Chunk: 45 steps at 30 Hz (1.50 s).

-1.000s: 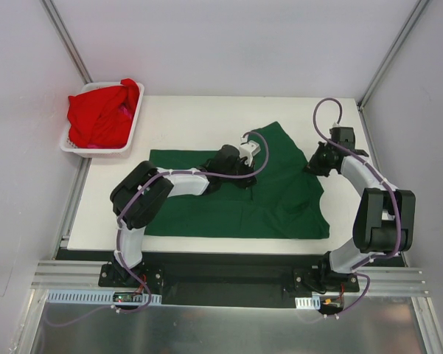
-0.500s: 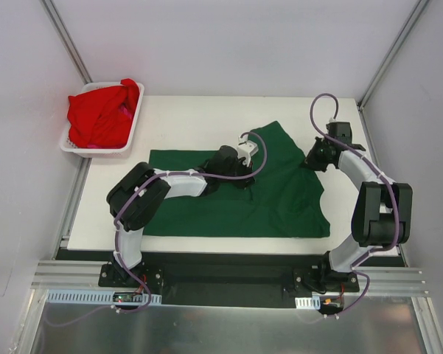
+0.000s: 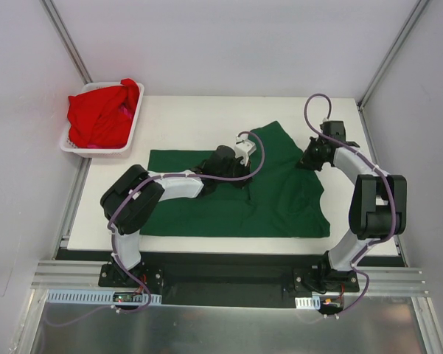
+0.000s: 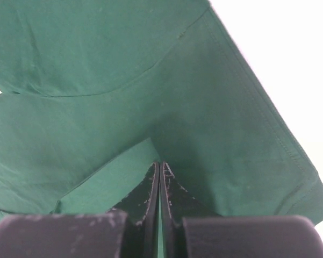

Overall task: Fold and stack the t-shirts
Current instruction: Fold the tshirt

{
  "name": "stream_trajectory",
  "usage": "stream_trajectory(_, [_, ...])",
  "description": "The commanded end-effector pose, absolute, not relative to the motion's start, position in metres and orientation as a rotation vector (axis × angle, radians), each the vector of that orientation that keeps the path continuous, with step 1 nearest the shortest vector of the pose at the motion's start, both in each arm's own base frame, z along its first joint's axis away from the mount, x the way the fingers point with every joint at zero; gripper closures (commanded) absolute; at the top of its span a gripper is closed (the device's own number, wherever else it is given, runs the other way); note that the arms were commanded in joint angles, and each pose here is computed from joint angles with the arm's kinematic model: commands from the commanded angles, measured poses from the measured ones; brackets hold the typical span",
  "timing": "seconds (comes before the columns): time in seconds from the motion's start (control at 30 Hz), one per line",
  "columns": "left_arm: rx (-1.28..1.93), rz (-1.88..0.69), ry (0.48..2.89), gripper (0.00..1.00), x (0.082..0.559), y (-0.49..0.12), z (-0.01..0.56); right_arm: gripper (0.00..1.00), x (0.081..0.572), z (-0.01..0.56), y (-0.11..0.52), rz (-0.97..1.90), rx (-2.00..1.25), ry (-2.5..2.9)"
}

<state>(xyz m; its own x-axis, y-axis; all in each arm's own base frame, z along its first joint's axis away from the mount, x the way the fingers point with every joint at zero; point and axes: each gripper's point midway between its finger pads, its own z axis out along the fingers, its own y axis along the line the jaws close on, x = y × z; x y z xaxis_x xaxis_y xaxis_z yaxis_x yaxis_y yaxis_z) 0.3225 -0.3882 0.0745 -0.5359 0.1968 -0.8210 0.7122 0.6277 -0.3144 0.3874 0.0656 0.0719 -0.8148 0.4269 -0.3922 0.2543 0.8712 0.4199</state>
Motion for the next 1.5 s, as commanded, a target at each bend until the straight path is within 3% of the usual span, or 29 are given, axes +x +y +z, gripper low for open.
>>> stream_trajectory(0.0, [0.700, -0.801, 1.996, 0.96, 0.335, -0.385, 0.093, 0.99, 0.407, 0.087, 0.068, 0.482, 0.445, 2.502])
stream_trajectory(1.0, [0.729, -0.709, 2.063, 0.96, 0.356, -0.387, 0.047, 0.99, 0.420, 0.058, 0.068, 0.451, 0.442, 2.568])
stream_trajectory(1.1, [0.720, -0.690, 2.067, 0.94, 0.359, -0.385, 0.045, 0.95, 0.421, 0.056, 0.068, 0.446, 0.442, 2.571])
stream_trajectory(1.2, [0.701, -0.663, 2.069, 0.68, 0.362, -0.381, 0.045, 0.71, 0.421, 0.056, 0.066, 0.434, 0.444, 2.570])
stream_trajectory(1.23, [0.692, -0.652, 2.065, 0.50, 0.364, -0.380, 0.048, 0.60, 0.422, 0.056, 0.065, 0.431, 0.444, 2.568])
stream_trajectory(1.37, [0.678, -0.628, 2.049, 0.36, 0.366, -0.376, 0.056, 0.51, 0.422, 0.064, 0.064, 0.421, 0.437, 2.553])
stream_trajectory(1.47, [0.674, -0.624, 2.027, 0.34, 0.367, -0.374, 0.069, 0.50, 0.421, 0.077, 0.063, 0.421, 0.433, 2.524])
